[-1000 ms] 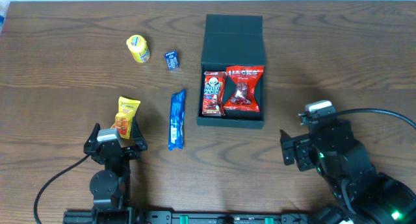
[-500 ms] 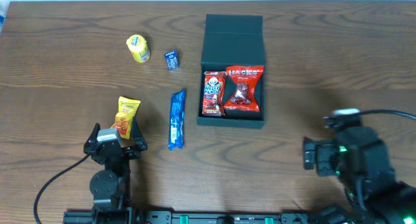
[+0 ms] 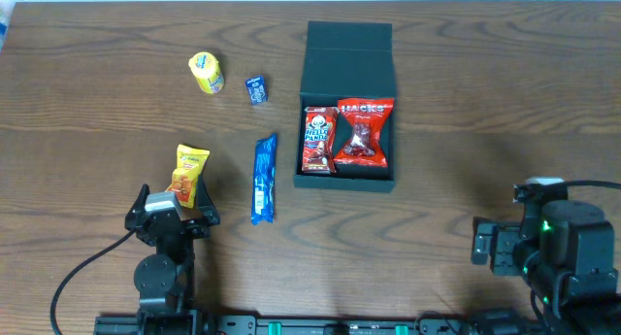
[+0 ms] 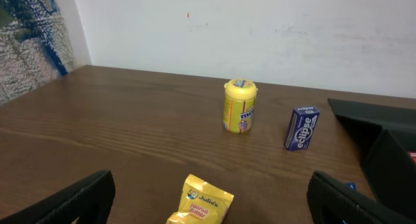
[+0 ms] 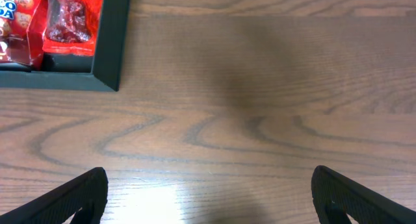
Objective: Pack container
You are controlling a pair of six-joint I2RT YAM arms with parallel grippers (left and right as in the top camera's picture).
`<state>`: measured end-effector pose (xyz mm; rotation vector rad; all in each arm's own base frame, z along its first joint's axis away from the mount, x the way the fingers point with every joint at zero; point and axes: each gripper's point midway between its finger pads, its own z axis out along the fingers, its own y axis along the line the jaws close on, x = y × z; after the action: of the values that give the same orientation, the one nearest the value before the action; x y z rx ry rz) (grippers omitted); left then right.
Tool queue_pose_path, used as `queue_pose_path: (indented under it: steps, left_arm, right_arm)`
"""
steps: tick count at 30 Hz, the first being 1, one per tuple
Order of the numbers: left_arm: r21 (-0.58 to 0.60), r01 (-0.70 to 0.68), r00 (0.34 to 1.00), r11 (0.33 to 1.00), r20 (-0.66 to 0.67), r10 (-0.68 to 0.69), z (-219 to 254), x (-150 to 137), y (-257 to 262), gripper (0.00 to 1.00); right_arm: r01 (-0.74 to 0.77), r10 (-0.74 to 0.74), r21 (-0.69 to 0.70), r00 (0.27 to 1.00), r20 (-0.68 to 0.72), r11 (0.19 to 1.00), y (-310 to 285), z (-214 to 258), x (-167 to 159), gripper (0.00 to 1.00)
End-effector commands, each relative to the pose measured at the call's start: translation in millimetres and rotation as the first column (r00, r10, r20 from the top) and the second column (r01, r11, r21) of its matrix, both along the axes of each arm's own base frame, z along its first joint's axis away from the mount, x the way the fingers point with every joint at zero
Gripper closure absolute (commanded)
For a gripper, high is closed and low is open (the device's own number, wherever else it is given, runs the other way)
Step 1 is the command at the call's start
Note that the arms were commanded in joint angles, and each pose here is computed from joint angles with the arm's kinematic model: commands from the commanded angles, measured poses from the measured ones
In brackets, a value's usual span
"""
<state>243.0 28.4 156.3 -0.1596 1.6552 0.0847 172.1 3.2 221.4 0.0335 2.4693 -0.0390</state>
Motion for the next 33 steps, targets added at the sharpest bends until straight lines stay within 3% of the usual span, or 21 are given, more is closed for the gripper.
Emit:
queue_pose_path:
  steps: [1,33]
  left_arm:
    - [0.001,-0.027,0.998,1.0,-0.06,0.027,-18.6,-1.7,5.0,0.04]
    - [-0.022,-0.01,0.999,1.0,-0.051,0.008,-13.5,-1.5,1.5,0.05]
  right_arm:
    - [-0.005,0.005,-0.004,1.0,-0.003,1.0,-0.6,-1.1,-0.5,0.01]
    - [-0.006,0.006,-0.003,1.0,-0.003,1.0,-0.5,-1.1,-0.5,0.01]
